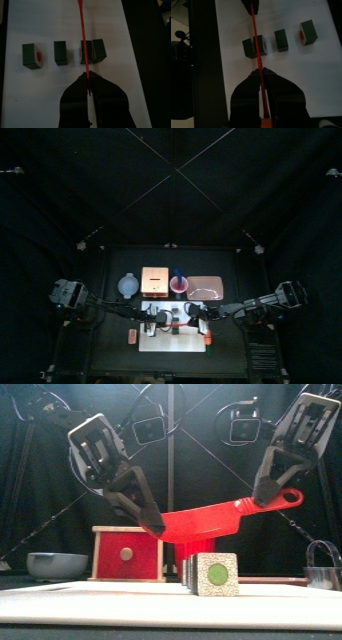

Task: Place sushi on board then cut the sushi with the knife then place the pieces on the plate
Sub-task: Cut the sushi into 4 pieces

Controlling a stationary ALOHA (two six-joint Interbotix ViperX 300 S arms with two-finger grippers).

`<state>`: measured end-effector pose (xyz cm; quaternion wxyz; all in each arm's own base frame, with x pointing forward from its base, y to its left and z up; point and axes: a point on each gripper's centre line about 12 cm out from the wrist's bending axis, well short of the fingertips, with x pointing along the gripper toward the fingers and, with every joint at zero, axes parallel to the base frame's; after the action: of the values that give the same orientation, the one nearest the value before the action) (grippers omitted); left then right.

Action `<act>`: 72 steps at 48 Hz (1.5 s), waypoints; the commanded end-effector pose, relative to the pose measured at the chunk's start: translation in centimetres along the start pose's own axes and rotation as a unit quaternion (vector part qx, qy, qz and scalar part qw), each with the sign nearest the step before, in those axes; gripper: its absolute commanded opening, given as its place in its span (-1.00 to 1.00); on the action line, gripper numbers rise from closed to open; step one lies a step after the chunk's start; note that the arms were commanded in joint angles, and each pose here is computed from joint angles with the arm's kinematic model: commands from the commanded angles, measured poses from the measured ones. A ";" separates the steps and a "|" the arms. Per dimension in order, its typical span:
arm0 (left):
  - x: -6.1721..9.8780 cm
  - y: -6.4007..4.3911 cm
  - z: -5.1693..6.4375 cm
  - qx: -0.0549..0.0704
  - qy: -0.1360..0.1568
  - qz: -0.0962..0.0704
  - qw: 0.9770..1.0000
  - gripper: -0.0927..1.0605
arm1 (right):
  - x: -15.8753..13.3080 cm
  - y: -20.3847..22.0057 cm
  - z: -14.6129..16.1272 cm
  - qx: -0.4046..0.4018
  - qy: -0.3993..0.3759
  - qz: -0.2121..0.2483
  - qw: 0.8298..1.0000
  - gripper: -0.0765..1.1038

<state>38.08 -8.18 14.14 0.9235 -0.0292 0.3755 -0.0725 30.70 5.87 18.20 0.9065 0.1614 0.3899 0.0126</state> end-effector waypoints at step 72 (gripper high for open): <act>2.8 -1.8 -2.2 -0.035 0.032 -0.012 0.999 -0.28 | 5.4 1.5 -3.7 0.004 0.081 -0.004 0.997 -0.27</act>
<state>38.14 -9.75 10.17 0.9059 -0.0637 0.4139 -0.0629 31.94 8.42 11.83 0.8689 0.1590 0.4686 0.0113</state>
